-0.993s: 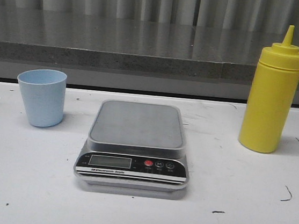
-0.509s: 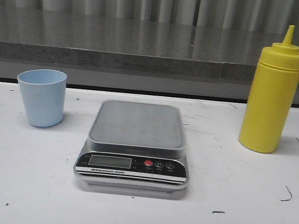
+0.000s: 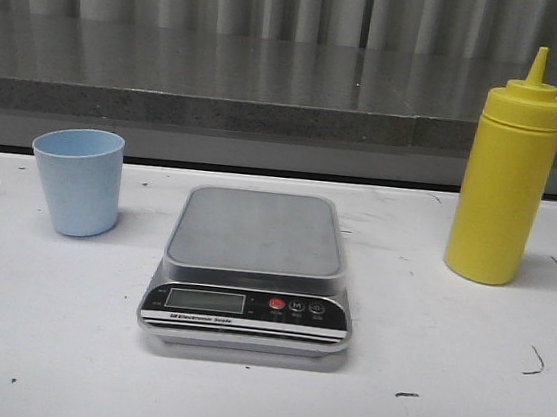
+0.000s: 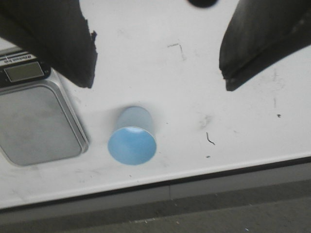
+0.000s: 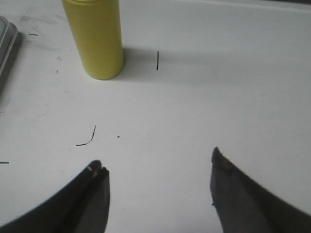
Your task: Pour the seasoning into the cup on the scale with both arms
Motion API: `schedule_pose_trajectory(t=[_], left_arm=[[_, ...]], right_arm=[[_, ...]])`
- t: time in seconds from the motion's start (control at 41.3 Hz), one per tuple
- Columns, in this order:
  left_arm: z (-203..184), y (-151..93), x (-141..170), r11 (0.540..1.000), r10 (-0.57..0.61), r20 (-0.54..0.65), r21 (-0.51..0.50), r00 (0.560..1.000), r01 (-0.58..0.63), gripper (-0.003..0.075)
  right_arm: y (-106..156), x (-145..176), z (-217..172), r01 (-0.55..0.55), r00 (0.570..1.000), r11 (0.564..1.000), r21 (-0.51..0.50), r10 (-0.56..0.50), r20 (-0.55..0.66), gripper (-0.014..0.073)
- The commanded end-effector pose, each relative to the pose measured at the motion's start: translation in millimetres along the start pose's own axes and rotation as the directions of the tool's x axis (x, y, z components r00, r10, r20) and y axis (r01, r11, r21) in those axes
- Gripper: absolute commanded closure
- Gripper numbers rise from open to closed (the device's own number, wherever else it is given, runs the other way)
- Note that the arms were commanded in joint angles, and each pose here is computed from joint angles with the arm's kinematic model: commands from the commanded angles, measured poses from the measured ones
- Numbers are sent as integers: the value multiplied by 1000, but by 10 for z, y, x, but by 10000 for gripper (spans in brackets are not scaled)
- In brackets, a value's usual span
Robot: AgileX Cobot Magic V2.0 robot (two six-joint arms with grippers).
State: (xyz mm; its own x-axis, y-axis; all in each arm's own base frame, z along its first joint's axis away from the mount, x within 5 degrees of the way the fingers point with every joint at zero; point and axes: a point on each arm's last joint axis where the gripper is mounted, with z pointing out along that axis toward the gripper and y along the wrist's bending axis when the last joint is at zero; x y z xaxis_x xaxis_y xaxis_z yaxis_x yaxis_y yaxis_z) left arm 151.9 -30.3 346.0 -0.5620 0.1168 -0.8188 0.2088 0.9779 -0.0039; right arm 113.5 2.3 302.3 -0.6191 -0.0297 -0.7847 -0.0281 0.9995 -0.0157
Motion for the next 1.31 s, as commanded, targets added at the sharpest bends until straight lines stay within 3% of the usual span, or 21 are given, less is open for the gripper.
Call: schedule_pose_trajectory(t=[0.0, 0.291, 0.557, 0.824, 1.284], left_arm=[[145, -68, -296, 999, 21, -13, 36, 1000, -20, 206], [893, -136, -685, 998, 45, -228, 57, 973, -33, 206], [1593, -139, -788, 997, 66, -359, 48, 931, -52, 206], [2083, -96, -774, 994, 110, -418, 21, 902, -111, 206], [2593, 13, -717, 997, 73, -438, 1, 896, -80, 206]], right_arm=[[-13, -148, -56, 16, 996, 1000, 12, -17, 88, 119], [-13, -148, -56, 16, 996, 1000, 12, -17, 88, 119], [-13, -148, -56, 16, 996, 1000, 12, -17, 88, 119], [-13, -148, -56, 16, 996, 1000, 12, -17, 88, 119], [-13, -148, -56, 16, 996, 1000, 12, -17, 88, 119]])
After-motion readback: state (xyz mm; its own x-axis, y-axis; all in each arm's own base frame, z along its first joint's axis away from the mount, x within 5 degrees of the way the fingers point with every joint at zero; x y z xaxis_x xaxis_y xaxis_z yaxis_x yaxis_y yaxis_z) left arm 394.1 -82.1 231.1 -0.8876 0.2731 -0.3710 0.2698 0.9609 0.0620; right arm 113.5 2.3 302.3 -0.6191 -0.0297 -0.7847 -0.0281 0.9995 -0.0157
